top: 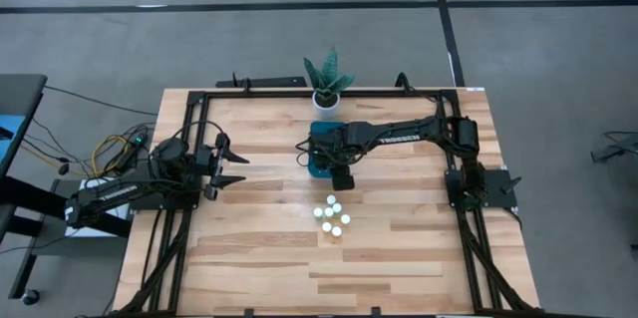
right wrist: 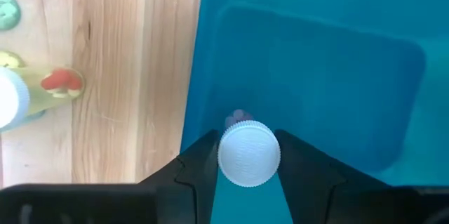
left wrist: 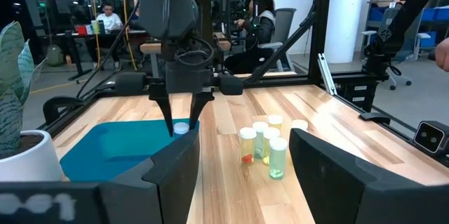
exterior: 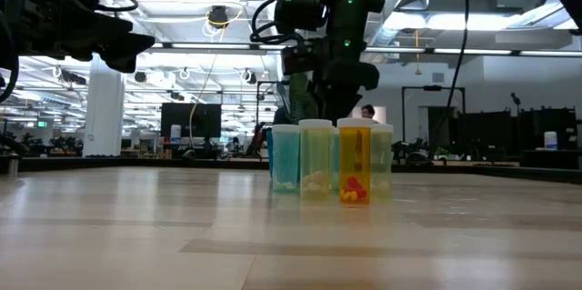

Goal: Pick and place pill bottles into a basket
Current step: Put the pink pill bottle into the bin

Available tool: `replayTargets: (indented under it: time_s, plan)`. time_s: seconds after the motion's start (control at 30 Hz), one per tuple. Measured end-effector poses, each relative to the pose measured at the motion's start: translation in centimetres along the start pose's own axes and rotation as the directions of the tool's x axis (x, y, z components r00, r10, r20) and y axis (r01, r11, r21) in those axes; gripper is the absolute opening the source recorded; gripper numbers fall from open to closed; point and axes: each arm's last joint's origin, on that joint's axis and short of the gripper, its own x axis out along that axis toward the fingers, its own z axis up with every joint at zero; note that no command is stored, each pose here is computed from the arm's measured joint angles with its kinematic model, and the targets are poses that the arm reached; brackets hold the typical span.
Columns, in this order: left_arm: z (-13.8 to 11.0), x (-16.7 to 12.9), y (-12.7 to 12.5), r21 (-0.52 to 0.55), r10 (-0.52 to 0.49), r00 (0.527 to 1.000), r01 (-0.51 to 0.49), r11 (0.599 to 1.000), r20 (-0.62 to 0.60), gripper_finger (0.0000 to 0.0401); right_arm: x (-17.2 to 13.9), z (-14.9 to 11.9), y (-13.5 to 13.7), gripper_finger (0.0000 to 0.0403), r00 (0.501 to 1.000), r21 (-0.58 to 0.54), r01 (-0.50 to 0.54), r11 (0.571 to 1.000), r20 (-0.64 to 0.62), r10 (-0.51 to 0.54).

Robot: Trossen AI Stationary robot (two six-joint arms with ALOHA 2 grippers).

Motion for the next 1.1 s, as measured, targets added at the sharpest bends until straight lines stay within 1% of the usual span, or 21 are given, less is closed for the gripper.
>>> replayTargets:
  time_s: [0.27, 0.4, 0.5, 0.63, 1.1]
  plan:
    - [0.0, 0.0, 0.0, 0.0, 0.0, 1.0, 0.0, 1.0, 0.0, 0.0213, 0.0, -0.1, -0.2, 0.0129, 1.0, -0.06, -0.001, 0.998, -0.004, 0.001]
    - [0.0, 0.0, 0.0, 0.0, 0.0, 1.0, 0.0, 1.0, 0.0, 0.0213, 0.0, -0.2, -0.6, 0.0129, 1.0, -0.061, 0.001, 0.998, -0.004, -0.001]
    - [0.0, 0.0, 0.0, 0.0, 0.0, 1.0, 0.0, 1.0, 0.0, 0.0213, 0.1, -0.3, -0.7, 0.0129, 1.0, -0.094, 0.001, 0.996, -0.006, -0.002]
    - [0.0, 0.0, 0.0, 0.0, 0.0, 1.0, 0.0, 1.0, 0.0, 0.0213, 0.6, -0.5, -0.6, 0.0129, 1.0, -0.115, 0.003, 0.993, -0.001, -0.003]
    - [0.0, 0.0, 0.0, 0.0, 0.0, 1.0, 0.0, 1.0, 0.0, 0.0213, 1.1, -0.8, -0.5, 0.0129, 1.0, -0.116, 0.002, 0.993, -0.005, -0.003]
